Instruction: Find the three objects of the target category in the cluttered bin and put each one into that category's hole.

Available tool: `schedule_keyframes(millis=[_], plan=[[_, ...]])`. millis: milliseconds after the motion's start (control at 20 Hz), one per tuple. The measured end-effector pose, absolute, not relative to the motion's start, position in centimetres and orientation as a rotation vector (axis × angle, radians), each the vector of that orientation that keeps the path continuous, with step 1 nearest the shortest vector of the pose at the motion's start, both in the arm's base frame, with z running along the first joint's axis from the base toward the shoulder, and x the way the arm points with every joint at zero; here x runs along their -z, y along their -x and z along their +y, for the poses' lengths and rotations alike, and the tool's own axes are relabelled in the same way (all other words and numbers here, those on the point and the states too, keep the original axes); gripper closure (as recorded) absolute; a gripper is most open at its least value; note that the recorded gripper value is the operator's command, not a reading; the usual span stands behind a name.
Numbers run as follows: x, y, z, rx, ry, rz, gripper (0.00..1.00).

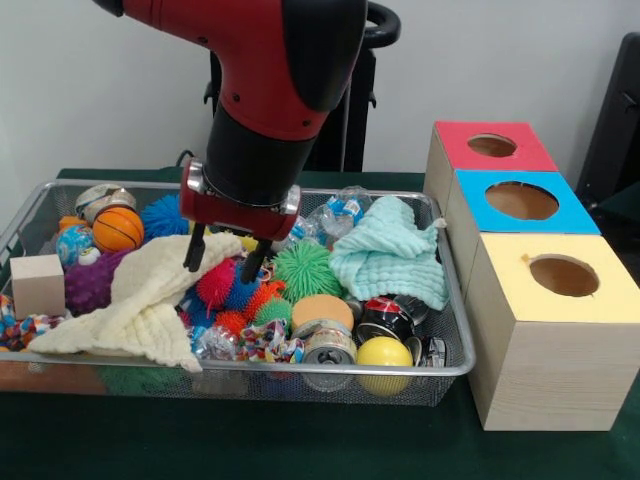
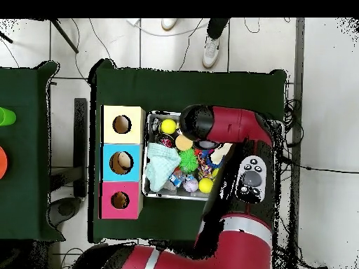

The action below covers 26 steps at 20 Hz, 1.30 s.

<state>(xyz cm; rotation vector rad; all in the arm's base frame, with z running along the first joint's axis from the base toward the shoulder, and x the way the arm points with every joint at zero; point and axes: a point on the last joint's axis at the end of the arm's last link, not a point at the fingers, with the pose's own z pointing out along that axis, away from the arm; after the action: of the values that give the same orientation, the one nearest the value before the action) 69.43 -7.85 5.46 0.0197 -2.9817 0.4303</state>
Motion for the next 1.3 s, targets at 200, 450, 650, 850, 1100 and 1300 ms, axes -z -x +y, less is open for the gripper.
schedule_keyframes(millis=[200,450,650,850,1100,1300], plan=[[-5.6,-68.5,-9.5,-0.414,0.031,-2.977,0.00],[-6.0,-66.5,-12.4,-0.402,0.105,-2.980,0.00],[-7.2,-64.0,-15.3,-0.375,0.196,-2.977,0.00],[-8.7,-61.6,-18.9,-0.341,0.310,-2.971,0.00],[-10.9,-57.7,-25.8,-0.288,0.523,-2.961,0.00],[-11.6,-55.3,-29.7,-0.299,0.610,-2.955,0.00]])
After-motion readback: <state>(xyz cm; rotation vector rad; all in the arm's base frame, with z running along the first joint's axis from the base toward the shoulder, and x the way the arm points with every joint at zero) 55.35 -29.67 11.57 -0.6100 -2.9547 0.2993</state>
